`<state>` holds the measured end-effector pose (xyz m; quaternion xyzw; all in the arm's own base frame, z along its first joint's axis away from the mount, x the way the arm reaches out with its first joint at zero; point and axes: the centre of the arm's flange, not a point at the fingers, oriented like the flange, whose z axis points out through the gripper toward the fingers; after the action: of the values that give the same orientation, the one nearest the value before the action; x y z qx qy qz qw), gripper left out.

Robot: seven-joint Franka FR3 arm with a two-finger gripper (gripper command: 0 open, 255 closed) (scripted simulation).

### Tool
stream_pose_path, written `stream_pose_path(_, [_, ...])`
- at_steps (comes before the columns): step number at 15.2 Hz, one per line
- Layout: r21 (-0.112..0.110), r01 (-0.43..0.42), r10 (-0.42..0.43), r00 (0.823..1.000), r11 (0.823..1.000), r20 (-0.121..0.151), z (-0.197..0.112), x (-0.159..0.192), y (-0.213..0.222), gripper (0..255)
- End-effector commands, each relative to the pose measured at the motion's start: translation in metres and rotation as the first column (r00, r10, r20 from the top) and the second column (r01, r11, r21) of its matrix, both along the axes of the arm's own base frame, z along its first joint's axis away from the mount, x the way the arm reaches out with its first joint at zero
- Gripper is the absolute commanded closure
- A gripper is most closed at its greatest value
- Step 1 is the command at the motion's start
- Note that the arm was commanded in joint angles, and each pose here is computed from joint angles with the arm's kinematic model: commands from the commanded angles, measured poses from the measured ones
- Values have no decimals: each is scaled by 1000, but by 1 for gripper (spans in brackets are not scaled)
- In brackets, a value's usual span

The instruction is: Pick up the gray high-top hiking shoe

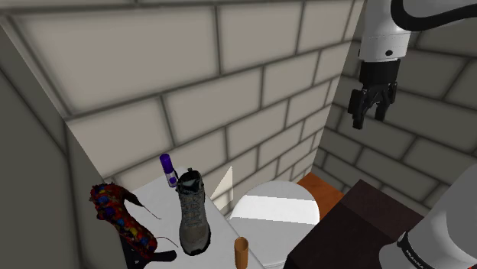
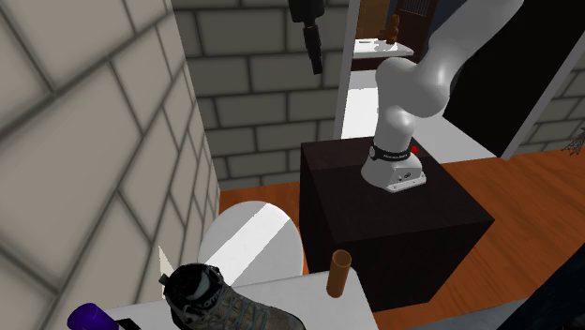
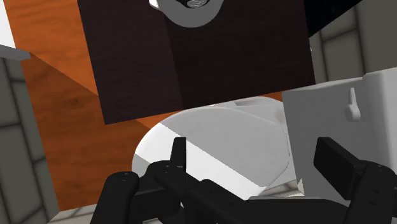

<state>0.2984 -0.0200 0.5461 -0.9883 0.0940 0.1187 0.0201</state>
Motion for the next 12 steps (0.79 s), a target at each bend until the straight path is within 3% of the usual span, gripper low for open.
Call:
stream_pose_path(1, [0,0,0,1000,1000,0,0,0,0,0])
stream_pose_path(12, [-4,60,-59,993,998,101,-56,28,125,0])
